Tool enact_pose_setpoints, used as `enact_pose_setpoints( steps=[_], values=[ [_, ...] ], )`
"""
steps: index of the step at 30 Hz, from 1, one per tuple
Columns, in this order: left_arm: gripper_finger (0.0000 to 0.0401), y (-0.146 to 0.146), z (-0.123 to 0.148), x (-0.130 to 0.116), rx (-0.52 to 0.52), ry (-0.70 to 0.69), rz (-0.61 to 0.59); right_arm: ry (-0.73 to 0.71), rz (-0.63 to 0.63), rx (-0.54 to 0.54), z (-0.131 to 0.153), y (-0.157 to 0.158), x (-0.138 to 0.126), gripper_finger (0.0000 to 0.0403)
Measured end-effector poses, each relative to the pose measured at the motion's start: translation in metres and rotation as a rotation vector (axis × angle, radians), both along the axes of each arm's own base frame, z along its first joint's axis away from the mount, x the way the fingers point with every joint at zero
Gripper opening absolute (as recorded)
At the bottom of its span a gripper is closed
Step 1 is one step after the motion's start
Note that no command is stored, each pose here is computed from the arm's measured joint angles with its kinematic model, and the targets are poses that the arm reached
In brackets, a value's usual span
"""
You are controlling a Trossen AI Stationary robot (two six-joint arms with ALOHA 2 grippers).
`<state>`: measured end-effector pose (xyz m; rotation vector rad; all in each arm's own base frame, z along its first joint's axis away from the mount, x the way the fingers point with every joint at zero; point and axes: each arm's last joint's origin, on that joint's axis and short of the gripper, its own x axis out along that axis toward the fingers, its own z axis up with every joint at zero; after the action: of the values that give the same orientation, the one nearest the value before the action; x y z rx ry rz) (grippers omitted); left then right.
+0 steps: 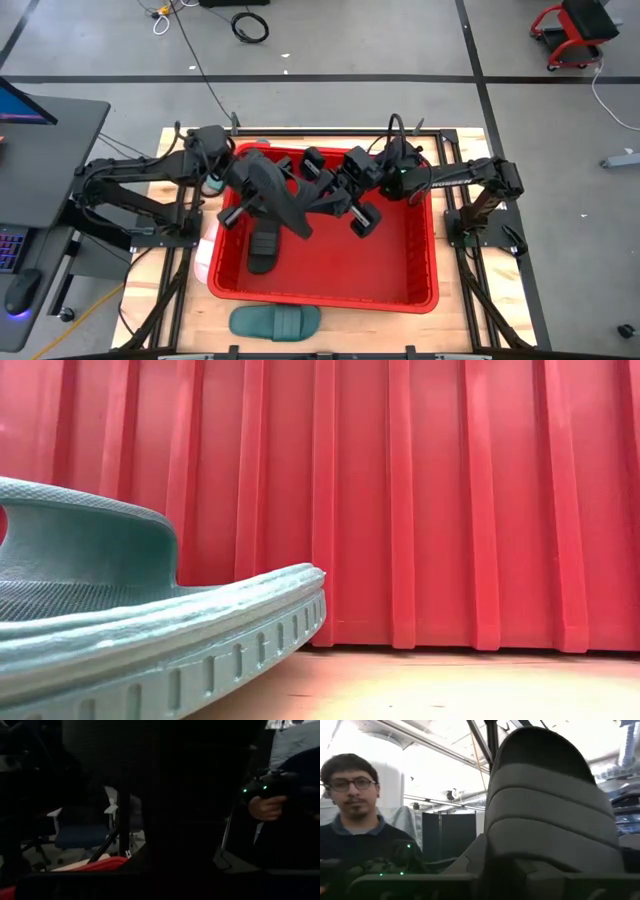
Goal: Pick and place slides into bin
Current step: Put the black slide on top of the other black slide in the container
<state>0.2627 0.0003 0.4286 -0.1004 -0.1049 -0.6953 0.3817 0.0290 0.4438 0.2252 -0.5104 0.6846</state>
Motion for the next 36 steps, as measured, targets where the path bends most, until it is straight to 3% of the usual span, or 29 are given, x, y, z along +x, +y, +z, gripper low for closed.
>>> enact_pose_setpoints(
  steps=[4, 10, 15, 18, 22, 27, 32, 36],
  values=[
    [0.0075, 0.003, 0.003, -0.013, -0.033, 0.06, 0.012, 0.087, 0.005, 0.021, 0.001, -0.002, -0.002, 0.0084],
    [0.0075, 0.002, 0.01, -0.039, -0.027, 0.09, 0.071, 0.35, -0.025, 0.0, -0.001, -0.002, -0.015, 0.0155],
    [0.0075, 0.002, 0.019, -0.057, -0.034, 0.062, 0.116, 0.599, -0.138, -0.012, -0.005, -0.006, -0.036, 0.0216],
    [0.0075, 0.005, 0.016, -0.06, -0.073, 0.13, 0.154, 0.759, -0.227, -0.029, -0.012, -0.009, -0.049, 0.0244],
    [0.0075, 0.012, -0.008, -0.057, -0.201, 0.437, 0.266, 0.882, -0.327, -0.029, -0.017, -0.012, -0.062, 0.0263],
    [0.0075, 0.017, -0.056, -0.052, -0.385, 0.837, 0.417, 0.913, -0.353, -0.041, -0.019, -0.012, -0.066, 0.026],
    [0.0075, 0.022, -0.087, -0.045, -0.621, 1.028, 0.536, 0.913, -0.354, -0.051, -0.019, -0.012, -0.065, 0.0248],
    [0.0074, 0.024, -0.105, -0.041, -0.721, 1.156, 0.674, 0.92, -0.354, -0.053, -0.02, -0.012, -0.066, 0.0241]
  ],
)
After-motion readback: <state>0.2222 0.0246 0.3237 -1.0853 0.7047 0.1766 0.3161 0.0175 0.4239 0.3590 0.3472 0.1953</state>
